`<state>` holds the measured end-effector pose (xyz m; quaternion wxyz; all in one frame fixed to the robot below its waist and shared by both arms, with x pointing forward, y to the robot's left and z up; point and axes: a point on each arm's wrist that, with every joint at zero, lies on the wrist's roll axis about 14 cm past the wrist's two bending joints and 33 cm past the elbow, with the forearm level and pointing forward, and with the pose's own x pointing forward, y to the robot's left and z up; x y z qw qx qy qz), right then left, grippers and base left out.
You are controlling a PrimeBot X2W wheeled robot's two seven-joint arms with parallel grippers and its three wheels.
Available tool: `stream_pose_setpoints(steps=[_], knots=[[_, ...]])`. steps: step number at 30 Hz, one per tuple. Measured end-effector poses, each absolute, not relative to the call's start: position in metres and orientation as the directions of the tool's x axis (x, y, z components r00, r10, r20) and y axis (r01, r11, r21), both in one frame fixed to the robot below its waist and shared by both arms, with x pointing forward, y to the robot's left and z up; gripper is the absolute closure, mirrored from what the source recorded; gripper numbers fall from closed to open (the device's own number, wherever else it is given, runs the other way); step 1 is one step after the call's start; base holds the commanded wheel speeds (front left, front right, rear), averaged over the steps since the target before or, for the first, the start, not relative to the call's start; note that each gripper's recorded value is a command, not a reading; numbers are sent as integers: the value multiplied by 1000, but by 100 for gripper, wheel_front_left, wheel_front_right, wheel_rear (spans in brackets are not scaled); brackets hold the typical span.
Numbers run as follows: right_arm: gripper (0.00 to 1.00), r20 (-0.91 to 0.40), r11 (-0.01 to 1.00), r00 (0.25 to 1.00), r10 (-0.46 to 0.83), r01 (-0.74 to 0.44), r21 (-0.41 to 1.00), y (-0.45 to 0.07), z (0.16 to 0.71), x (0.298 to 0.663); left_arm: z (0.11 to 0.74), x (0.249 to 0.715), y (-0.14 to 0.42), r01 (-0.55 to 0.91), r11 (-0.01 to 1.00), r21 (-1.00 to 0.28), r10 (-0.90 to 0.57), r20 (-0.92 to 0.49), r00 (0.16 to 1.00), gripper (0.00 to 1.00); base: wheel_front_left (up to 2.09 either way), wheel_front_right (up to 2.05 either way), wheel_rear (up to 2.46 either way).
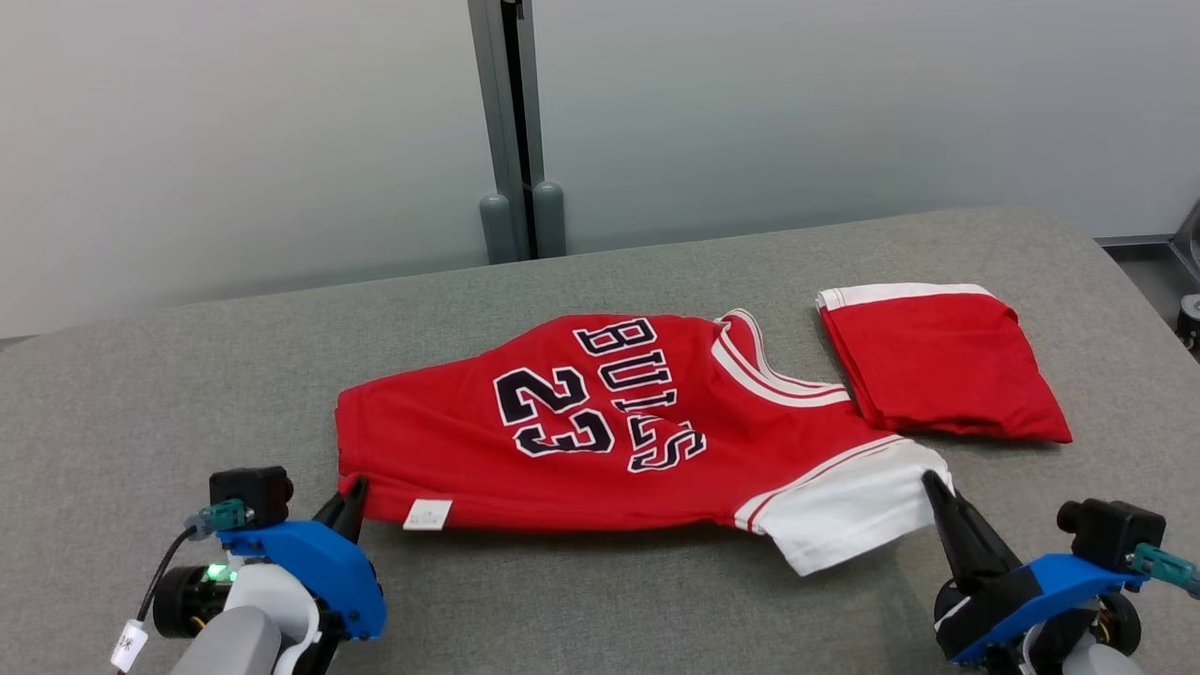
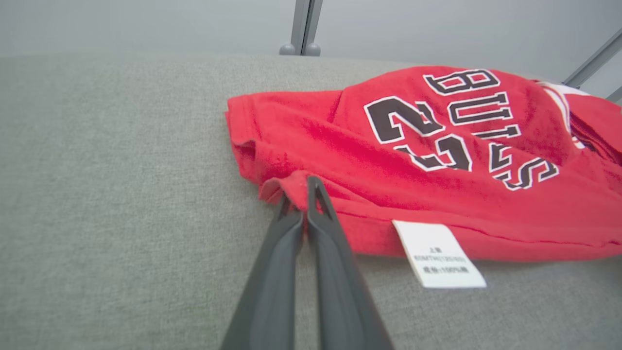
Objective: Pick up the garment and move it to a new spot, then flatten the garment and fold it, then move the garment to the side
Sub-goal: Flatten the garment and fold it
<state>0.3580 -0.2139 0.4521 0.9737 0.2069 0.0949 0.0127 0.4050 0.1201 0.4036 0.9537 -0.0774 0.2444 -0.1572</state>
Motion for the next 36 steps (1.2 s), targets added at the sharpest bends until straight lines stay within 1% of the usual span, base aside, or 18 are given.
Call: stream_pose_setpoints(steps=[5, 7, 9, 12, 17, 20, 22, 24, 27, 32, 36], knots=[[100, -30, 890, 996, 84, -62, 452, -208, 496, 378, 450, 425, 125, 291, 932, -214, -346, -299, 889, 100, 0, 0, 0], [100, 27, 884, 994, 104, -105, 456, -205, 517, 395, 467, 436, 125, 308, 927, -214, -359, -268, 894, 100, 0, 0, 0], [100, 71, 858, 990, 125, -144, 492, -200, 538, 415, 482, 451, 125, 332, 925, -183, -371, -258, 892, 100, 0, 0, 0], [100, 116, 835, 983, 142, -182, 520, -198, 563, 450, 503, 480, 121, 360, 920, -152, -388, -245, 888, 100, 0, 0, 0], [100, 116, 834, 979, 166, -202, 513, -201, 583, 521, 516, 541, 113, 384, 917, -110, -399, -286, 871, 100, 0, 0, 0], [100, 132, 859, 975, 177, -218, 463, -200, 597, 566, 521, 583, 120, 353, 930, -106, -368, -297, 881, 100, 0, 0, 0], [100, 157, 869, 972, 174, -227, 440, -199, 607, 594, 530, 611, 126, 329, 938, -105, -346, -274, 897, 100, 0, 0, 0], [100, 210, 872, 964, 166, -243, 425, -196, 622, 620, 535, 634, 132, 318, 947, -52, -320, -265, 910, 100, 0, 0, 0], [100, 271, 871, 947, 172, -275, 407, -186, 639, 651, 545, 661, 141, 283, 957, -57, -288, -226, 931, 100, 0, 0, 0], [100, 394, 852, 904, 165, -332, 405, -175, 683, 687, 583, 696, 159, 233, 972, -17, -234, -114, 966, 100, 0, 0, 0], [100, 473, 844, 863, 177, -380, 378, -165, 722, 696, 619, 709, 170, 202, 979, -10, -203, -33, 979, 100, 0, 0, 0]])
